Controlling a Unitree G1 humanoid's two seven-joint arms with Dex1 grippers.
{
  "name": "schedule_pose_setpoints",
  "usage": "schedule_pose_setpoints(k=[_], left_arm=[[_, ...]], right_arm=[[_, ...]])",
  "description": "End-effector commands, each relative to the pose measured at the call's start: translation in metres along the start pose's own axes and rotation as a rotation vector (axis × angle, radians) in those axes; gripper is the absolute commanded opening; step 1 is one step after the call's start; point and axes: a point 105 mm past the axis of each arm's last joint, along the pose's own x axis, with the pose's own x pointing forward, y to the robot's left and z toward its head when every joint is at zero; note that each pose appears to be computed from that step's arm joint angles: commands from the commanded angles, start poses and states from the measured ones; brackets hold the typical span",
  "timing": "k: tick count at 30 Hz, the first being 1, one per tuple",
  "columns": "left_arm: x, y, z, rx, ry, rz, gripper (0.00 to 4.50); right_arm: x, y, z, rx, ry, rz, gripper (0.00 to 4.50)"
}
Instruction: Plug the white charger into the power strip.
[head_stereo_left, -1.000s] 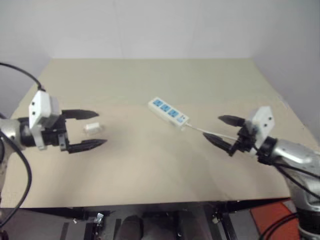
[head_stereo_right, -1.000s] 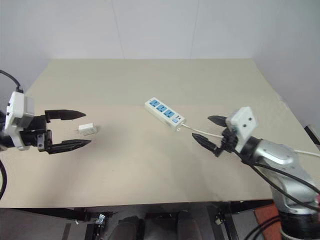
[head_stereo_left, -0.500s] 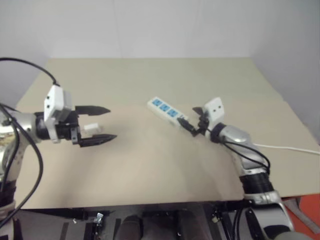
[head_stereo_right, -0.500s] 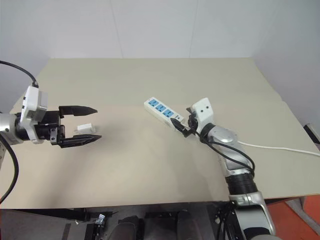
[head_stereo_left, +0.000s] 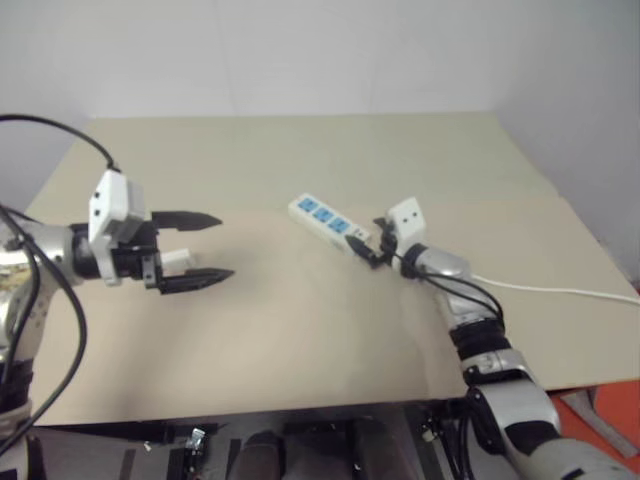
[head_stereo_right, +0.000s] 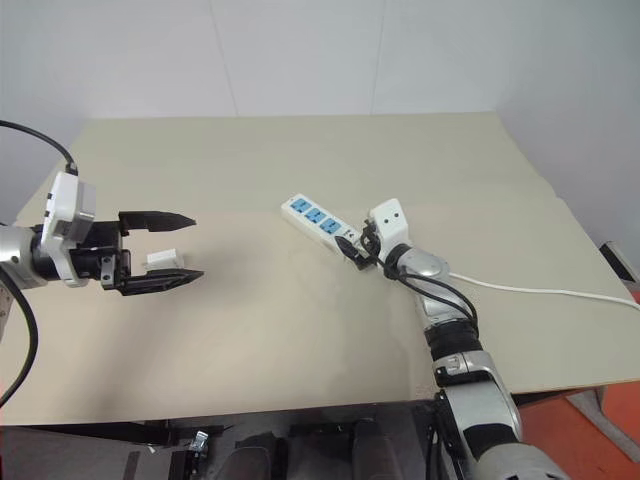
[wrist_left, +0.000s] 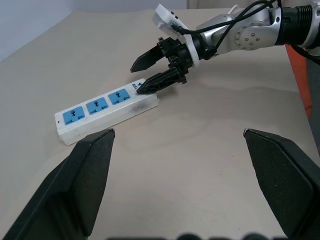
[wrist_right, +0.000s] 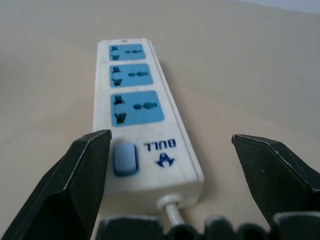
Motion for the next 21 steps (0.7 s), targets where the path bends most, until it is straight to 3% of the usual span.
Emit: schedule_pose_setpoints(k=[1, 21], left_arm=[[-0.004, -0.001, 0.01, 0.044, -0.012, 0.006, 4.5], [-0.009, -0.005, 0.01, 0.039, -0.006, 0.024, 4.5]], right_arm=[[0.004, 0.005, 0.024, -0.005, -0.095, 0.039, 4.47], [0.007, 0.008, 0.008, -0.028, -0.075, 0.068, 4.47]])
